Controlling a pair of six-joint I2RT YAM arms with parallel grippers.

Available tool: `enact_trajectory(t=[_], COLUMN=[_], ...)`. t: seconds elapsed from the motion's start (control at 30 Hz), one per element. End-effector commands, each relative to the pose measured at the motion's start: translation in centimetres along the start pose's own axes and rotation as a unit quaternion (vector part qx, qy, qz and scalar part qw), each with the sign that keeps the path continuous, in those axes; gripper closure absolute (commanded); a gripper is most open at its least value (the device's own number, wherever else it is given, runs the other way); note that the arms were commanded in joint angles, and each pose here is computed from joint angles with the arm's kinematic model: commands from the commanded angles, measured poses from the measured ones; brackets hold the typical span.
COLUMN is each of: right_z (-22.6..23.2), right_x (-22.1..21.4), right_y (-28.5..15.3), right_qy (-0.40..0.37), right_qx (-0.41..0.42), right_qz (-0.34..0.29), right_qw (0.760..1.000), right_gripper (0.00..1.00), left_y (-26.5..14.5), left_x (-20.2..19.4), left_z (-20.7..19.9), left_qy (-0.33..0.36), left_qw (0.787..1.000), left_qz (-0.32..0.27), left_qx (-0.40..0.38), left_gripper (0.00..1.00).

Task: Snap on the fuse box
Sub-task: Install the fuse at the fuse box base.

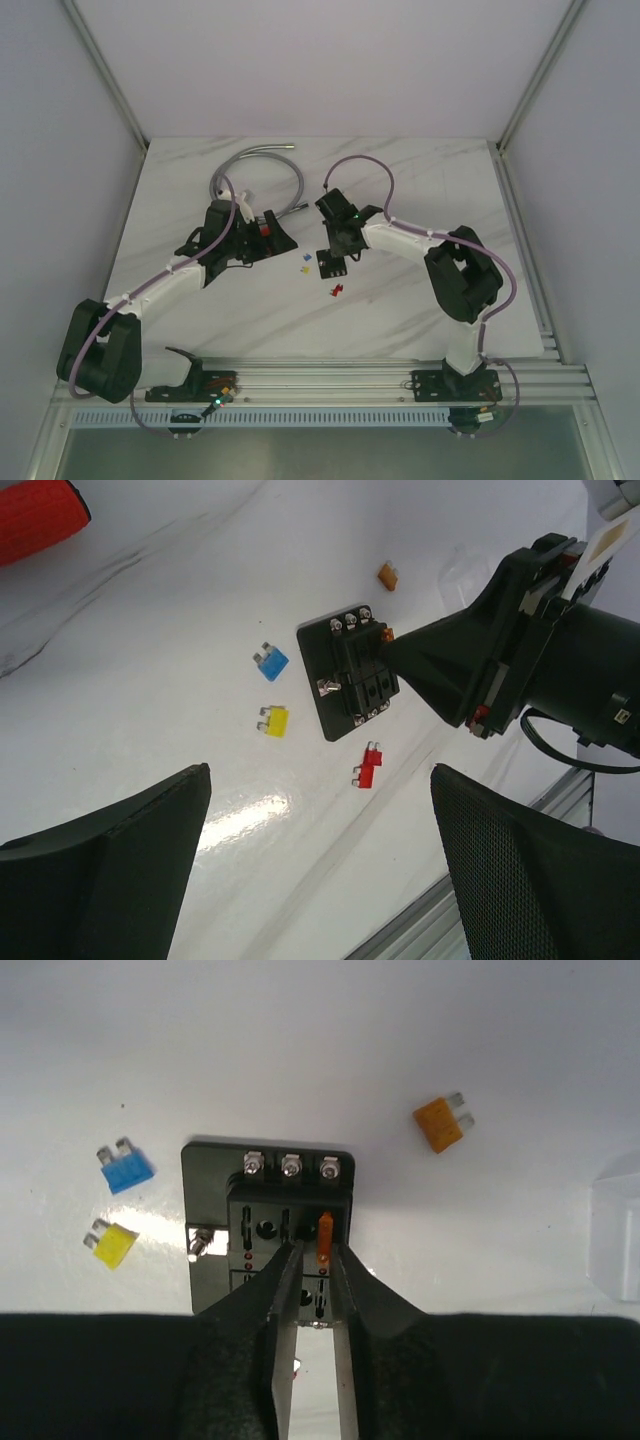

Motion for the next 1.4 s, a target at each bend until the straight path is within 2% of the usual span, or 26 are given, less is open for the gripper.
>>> enact_trajectory(t=[0.0, 0.13, 0.23, 0.43, 0.57, 0.83, 1.13, 1.37], right_z=[1.1, 1.4, 0.4, -3.6, -4.7, -4.5, -4.0, -4.3], right_x=[0.8, 2.1, 2.5, 2.6, 3.5, 4.9, 5.6, 4.6], right_y=[-2.2, -4.1, -4.6, -2.5, -0.6, 2.6, 2.8, 4.2], right_qy=[-0.01, -0.018, -0.019, -0.011, -0.011, 0.001, 0.01, 0.01], right_qx=[0.032, 0.049, 0.033, -0.045, -0.067, -0.069, -0.059, -0.067], right_qz=[-0.011, -0.039, -0.053, -0.056, -0.052, -0.055, -0.067, -0.048], right_qw=[0.999, 0.998, 0.998, 0.997, 0.996, 0.996, 0.996, 0.997], right_gripper=[0.73, 0.63, 0.59, 0.59, 0.59, 0.61, 0.6, 0.6], left_y=[-0.5, -0.6, -0.6, -0.6, -0.6, -0.6, -0.4, -0.3], left_x=[0.3, 0.2, 0.2, 0.2, 0.2, 0.1, -0.1, -0.1], left_z=[-0.3, -0.3, -0.3, -0.2, -0.3, -0.1, 0.0, 0.0], left_qy=[0.007, 0.006, 0.005, 0.005, 0.004, 0.003, 0.002, 0.001], left_qw=[1.0, 1.0, 1.0, 1.0, 1.0, 1.0, 1.0, 1.0], left_qz=[-0.007, -0.006, -0.007, -0.007, -0.007, -0.004, -0.001, 0.002], left_qx=[0.0, 0.001, 0.001, 0.003, 0.003, 0.005, 0.009, 0.008], left_gripper=[0.0, 0.0, 0.0, 0.0, 0.0, 0.0, 0.0, 0.0])
Point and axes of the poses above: each gripper's point midway between its finger pads, its own y axis out along the fingers, its own z axis along the line the jaws close on, x = y × z, the point moved 6 cm from there along -y, back along the fingers, and after that the axes turned 1 degree about y, right-handed, at the moved point
